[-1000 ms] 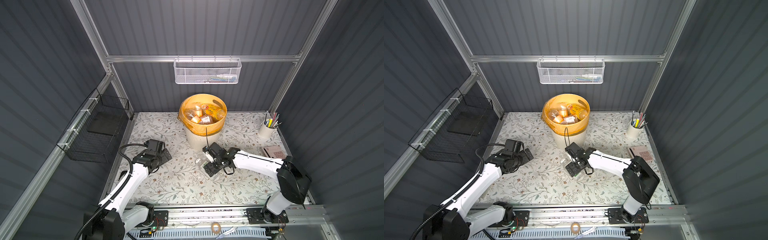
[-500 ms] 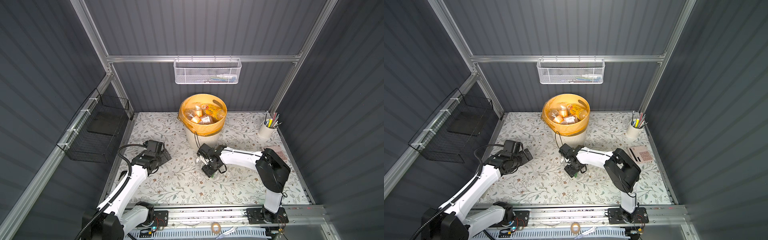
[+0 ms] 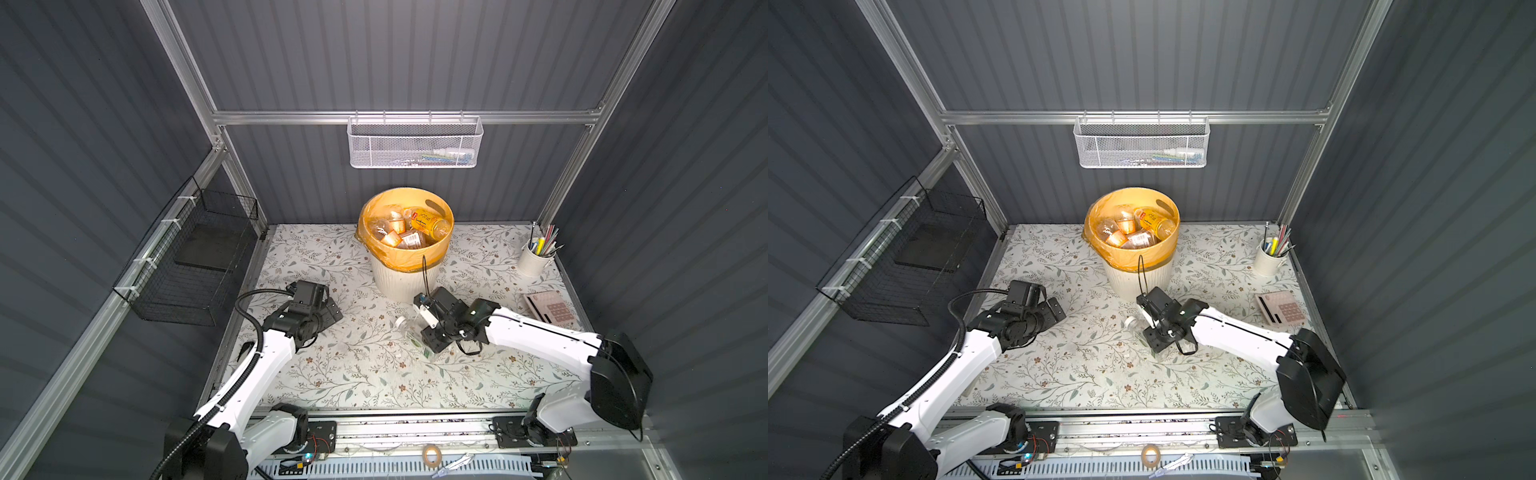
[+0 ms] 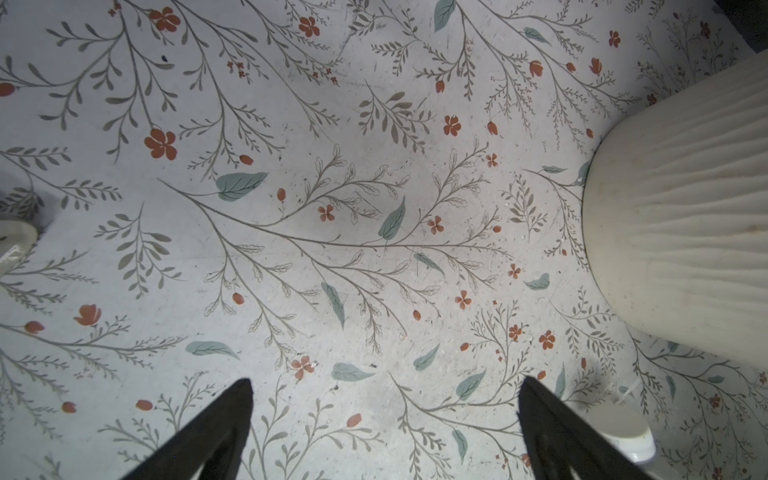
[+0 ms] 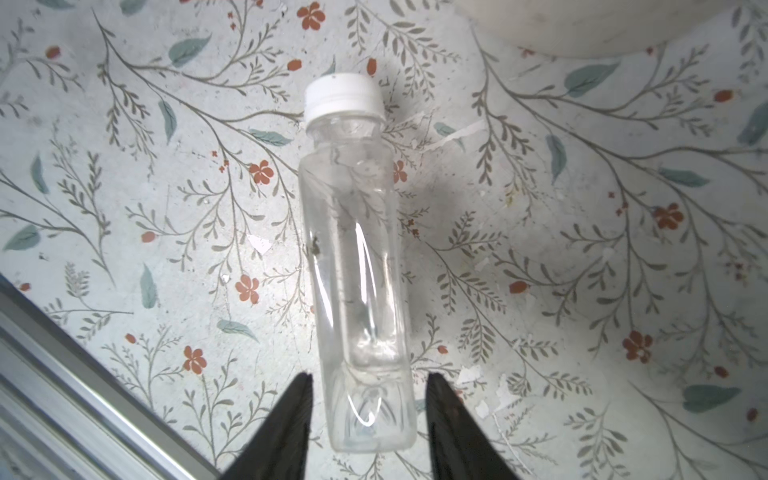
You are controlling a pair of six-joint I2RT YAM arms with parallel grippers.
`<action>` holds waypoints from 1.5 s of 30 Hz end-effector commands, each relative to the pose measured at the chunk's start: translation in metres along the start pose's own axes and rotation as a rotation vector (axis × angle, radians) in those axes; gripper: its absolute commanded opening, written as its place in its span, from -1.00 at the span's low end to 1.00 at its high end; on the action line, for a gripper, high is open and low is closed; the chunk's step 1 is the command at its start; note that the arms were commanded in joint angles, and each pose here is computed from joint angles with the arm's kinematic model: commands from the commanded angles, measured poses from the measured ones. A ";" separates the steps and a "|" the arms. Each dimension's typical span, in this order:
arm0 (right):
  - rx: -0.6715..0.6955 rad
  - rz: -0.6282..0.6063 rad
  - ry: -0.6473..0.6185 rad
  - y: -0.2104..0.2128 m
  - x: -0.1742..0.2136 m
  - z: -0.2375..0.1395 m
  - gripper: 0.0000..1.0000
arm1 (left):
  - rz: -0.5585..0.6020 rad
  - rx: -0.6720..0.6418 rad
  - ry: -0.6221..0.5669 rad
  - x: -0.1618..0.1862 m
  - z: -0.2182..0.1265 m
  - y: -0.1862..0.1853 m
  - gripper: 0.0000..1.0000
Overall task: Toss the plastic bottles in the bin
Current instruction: 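Lift the green-label bottle with the right gripper over the bin and release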
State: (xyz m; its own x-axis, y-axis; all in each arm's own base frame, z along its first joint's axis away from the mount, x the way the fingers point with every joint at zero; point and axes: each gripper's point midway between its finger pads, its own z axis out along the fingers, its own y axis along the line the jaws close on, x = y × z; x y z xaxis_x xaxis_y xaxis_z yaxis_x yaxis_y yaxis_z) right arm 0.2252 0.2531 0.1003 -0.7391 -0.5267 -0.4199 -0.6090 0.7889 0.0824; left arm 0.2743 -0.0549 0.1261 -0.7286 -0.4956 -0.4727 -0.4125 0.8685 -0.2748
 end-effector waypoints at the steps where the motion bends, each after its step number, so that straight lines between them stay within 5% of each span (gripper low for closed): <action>1: -0.009 0.058 0.019 -0.008 0.009 0.003 0.25 | -0.017 -0.021 0.016 0.005 0.006 0.007 1.00; 5: -0.032 0.031 0.059 -0.001 0.003 0.009 0.55 | -0.016 -0.022 0.022 0.006 0.008 0.007 0.99; 13: -0.092 -0.046 0.112 0.024 -0.011 0.043 0.67 | -0.015 -0.033 0.023 0.009 0.007 0.011 0.99; 22: 0.017 -0.083 0.203 0.007 -0.001 0.058 -0.16 | -0.012 -0.044 0.024 0.009 0.008 0.012 0.99; 25: 0.000 -0.060 0.098 0.008 -0.010 0.035 -0.31 | -0.012 -0.044 0.041 0.012 0.013 0.011 0.99; 33: -0.009 0.012 -0.310 0.001 -0.046 -0.059 -0.32 | -0.017 -0.006 0.025 0.009 0.015 0.004 0.99; 38: 0.051 0.060 -0.648 -0.026 -0.075 -0.158 -0.28 | 0.009 0.005 0.034 0.007 0.017 -0.001 1.00; 45: 0.076 0.142 -0.956 -0.070 -0.120 -0.281 -0.24 | 0.034 0.034 0.047 0.008 0.021 -0.008 0.99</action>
State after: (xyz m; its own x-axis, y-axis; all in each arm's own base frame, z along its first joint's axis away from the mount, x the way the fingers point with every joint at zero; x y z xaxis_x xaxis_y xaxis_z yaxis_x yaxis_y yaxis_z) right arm 0.2691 0.1741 0.3493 -0.3432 -0.0313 -0.9387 -0.4597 0.8771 0.1389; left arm 0.2789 -0.0627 0.1028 -0.7604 -0.4804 -0.4370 -0.3976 0.8765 -0.2715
